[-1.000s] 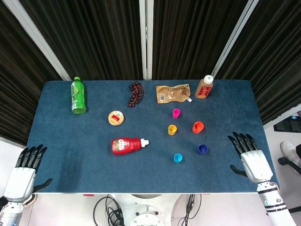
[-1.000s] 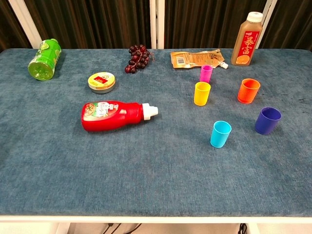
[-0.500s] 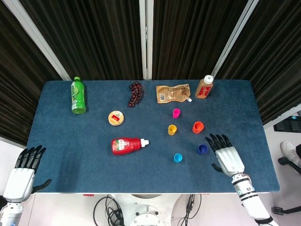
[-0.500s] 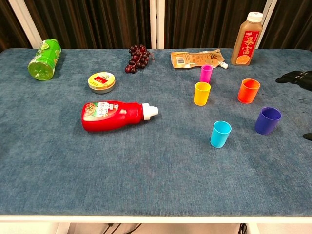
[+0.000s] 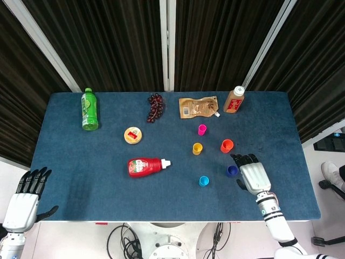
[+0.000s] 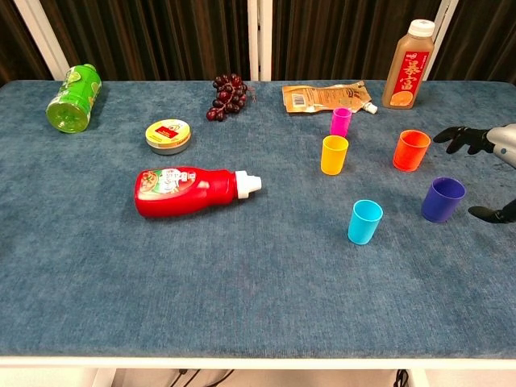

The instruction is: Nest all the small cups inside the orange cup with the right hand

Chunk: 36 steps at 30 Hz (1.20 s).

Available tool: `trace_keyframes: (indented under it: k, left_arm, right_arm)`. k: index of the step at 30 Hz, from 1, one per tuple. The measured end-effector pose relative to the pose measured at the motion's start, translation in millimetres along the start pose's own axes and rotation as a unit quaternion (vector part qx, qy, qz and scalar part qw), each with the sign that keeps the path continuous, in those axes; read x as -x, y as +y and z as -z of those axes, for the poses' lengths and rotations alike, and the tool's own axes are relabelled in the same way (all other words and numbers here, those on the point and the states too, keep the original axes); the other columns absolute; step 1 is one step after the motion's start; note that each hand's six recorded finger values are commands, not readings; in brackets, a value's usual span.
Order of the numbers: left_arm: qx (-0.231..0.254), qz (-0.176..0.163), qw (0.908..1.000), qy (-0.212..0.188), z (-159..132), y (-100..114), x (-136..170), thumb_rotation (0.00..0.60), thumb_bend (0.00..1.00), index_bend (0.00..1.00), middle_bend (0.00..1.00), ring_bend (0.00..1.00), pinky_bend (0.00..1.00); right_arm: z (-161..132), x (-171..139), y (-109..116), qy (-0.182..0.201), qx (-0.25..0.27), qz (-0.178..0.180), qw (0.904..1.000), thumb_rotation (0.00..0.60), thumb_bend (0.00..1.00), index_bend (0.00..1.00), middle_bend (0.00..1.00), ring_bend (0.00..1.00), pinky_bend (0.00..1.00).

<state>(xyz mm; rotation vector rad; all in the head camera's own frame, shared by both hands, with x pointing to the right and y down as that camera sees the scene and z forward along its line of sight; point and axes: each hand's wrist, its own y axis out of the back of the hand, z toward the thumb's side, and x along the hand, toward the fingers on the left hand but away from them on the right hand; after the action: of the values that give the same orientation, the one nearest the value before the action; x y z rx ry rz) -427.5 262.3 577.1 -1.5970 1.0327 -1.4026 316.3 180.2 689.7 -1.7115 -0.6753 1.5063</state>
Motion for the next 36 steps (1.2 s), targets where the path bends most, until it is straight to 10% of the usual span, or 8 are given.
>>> trace_keyframes:
  k: [36]
  left_arm:
    - [0.002,0.000,1.0000,0.007,6.2,0.8,5.5,0.600,0.10,0.01,0.00,0.00,0.00]
  right_arm:
    - [-6.4,13.9,-0.7,-0.012,0.011,0.033,0.9993,0.600,0.30,0.43,0.46,0.31,0.20]
